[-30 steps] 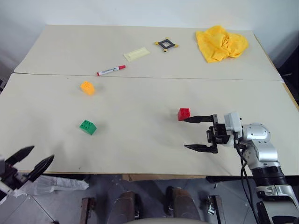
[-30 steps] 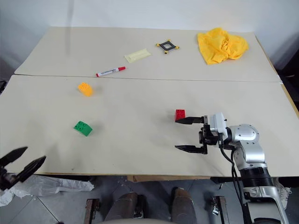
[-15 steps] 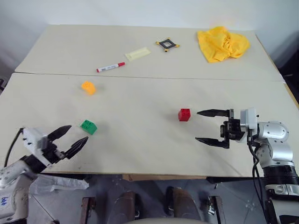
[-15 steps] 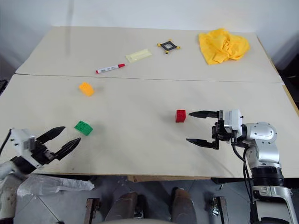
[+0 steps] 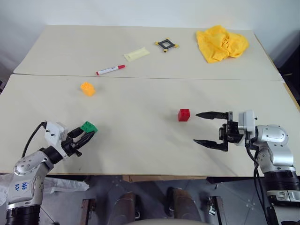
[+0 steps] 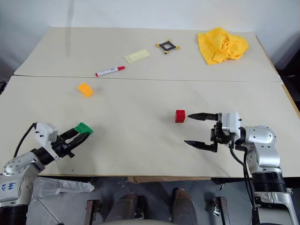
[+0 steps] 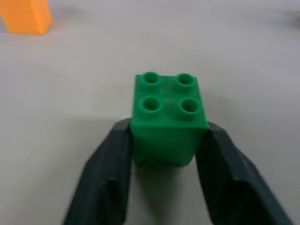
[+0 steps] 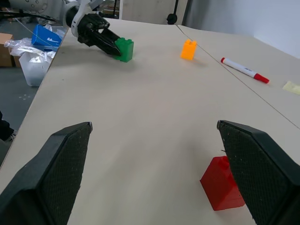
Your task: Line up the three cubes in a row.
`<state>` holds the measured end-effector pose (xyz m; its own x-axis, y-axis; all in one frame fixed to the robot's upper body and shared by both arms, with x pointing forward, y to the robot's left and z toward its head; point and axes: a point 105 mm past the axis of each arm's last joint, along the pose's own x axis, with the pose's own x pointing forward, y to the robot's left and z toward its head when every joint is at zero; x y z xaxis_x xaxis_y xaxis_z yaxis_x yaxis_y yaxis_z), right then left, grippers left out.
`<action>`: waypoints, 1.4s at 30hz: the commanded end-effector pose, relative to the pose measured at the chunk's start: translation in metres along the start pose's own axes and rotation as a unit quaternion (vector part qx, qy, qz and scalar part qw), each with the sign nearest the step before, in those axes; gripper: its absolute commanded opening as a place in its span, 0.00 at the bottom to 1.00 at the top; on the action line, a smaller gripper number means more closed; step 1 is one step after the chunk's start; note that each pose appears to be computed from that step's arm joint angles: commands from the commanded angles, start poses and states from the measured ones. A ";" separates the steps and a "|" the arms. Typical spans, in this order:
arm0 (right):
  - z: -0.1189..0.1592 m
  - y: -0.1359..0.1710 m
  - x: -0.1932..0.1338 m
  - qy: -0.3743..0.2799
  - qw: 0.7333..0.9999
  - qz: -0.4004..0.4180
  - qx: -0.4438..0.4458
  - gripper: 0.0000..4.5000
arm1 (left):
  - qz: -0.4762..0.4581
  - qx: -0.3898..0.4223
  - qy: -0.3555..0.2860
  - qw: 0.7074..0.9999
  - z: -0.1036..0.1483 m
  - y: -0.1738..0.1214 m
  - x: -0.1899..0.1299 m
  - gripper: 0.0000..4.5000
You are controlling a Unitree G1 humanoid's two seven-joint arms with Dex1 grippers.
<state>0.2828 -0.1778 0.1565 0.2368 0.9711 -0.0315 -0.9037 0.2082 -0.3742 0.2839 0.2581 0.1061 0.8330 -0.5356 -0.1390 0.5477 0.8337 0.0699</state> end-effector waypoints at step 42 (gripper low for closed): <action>0.024 0.047 -0.032 0.023 0.983 -0.183 0.009 1.00 | -0.383 0.189 -0.009 0.904 0.086 -0.086 0.185 0.96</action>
<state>0.2244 -0.1993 0.1573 0.5790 0.8145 0.0368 -0.7550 0.5527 -0.3527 0.3950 0.0700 0.1433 0.1806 -0.9274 -0.3274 0.9635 0.1000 0.2483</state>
